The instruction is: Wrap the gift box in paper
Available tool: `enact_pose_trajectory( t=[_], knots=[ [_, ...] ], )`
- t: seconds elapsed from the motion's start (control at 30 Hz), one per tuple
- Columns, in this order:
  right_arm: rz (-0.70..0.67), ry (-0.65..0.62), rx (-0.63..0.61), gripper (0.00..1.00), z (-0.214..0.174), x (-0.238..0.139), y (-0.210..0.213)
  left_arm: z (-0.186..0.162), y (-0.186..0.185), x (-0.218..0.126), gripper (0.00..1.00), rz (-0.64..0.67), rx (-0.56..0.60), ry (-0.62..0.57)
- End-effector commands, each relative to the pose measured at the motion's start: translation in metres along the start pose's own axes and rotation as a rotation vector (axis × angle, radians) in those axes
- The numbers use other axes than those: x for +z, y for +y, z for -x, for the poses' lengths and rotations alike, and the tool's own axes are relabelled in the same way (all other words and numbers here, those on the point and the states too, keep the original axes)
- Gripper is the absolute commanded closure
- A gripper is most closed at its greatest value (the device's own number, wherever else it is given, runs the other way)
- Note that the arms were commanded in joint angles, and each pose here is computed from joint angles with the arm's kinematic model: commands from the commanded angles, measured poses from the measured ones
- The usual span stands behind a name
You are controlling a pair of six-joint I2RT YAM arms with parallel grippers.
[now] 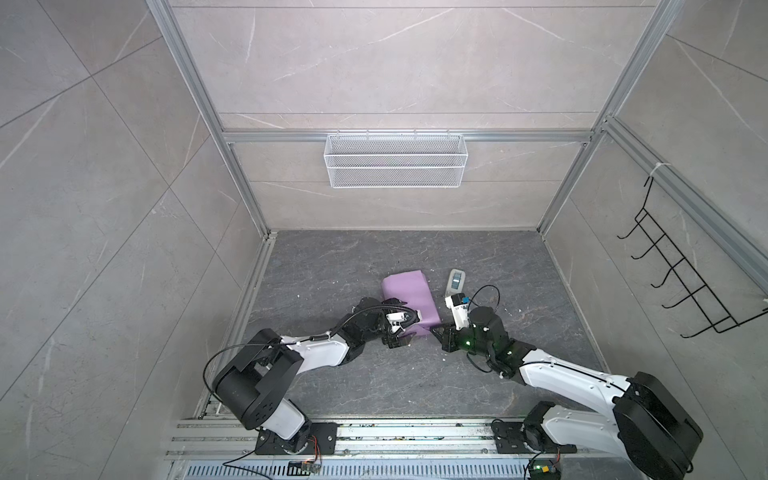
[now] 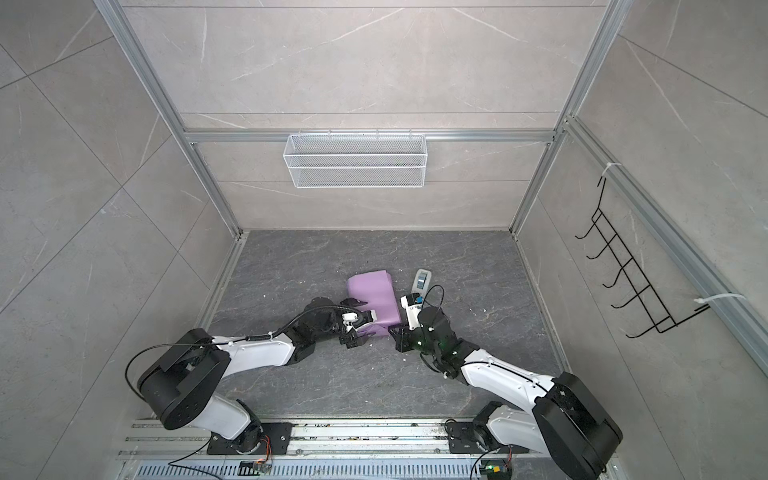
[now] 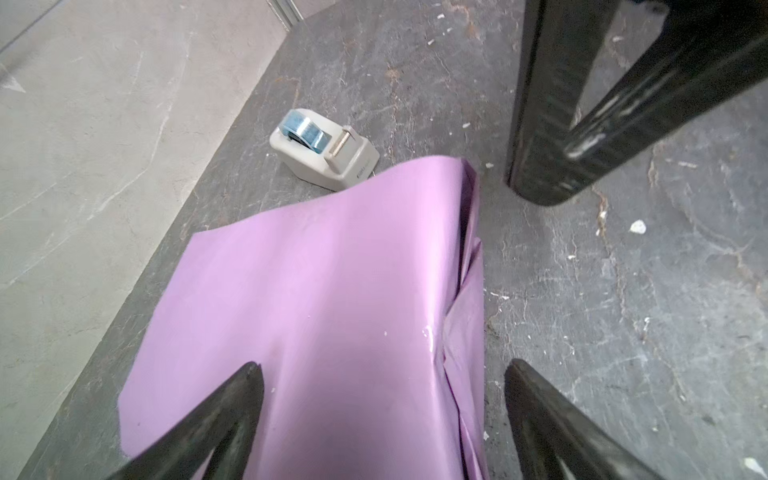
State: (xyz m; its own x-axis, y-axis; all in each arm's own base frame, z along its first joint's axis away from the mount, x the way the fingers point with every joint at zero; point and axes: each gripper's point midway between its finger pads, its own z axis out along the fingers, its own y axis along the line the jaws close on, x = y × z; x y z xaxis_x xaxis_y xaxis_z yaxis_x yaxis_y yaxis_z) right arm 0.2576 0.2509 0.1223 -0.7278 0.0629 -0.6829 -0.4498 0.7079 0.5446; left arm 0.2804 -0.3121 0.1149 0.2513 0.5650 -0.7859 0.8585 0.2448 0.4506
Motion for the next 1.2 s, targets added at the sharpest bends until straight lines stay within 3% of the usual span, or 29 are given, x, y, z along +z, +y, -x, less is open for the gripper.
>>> enact_pose_trajectory(
  t=[0.0, 0.27, 0.53, 0.73, 0.97, 1.17],
  knots=[
    [0.066, 0.039, -0.010, 0.86, 0.012, 0.009, 0.019, 0.031, 0.010, -0.018, 0.08, 0.024, -0.065, -0.096],
    [0.106, 0.118, 0.047, 0.86, 0.023, 0.062, 0.030, 0.016, 0.035, -0.063, 0.08, 0.209, -0.312, -0.069],
    [0.035, 0.179, 0.062, 0.88, -0.003, 0.065, 0.008, -0.005, 0.058, -0.083, 0.08, 0.375, -0.651, -0.019],
    [0.029, 0.193, 0.041, 0.86, -0.002, 0.060, 0.010, -0.012, 0.059, -0.081, 0.08, 0.383, -0.841, 0.008],
    [0.030, 0.119, 0.026, 0.77, 0.033, 0.034, 0.016, -0.024, 0.056, -0.073, 0.08, 0.387, -1.103, 0.067],
    [-0.075, 0.064, 0.110, 0.67, 0.059, 0.007, -0.027, -0.020, 0.050, -0.048, 0.08, 0.266, -1.327, 0.072]
  ],
)
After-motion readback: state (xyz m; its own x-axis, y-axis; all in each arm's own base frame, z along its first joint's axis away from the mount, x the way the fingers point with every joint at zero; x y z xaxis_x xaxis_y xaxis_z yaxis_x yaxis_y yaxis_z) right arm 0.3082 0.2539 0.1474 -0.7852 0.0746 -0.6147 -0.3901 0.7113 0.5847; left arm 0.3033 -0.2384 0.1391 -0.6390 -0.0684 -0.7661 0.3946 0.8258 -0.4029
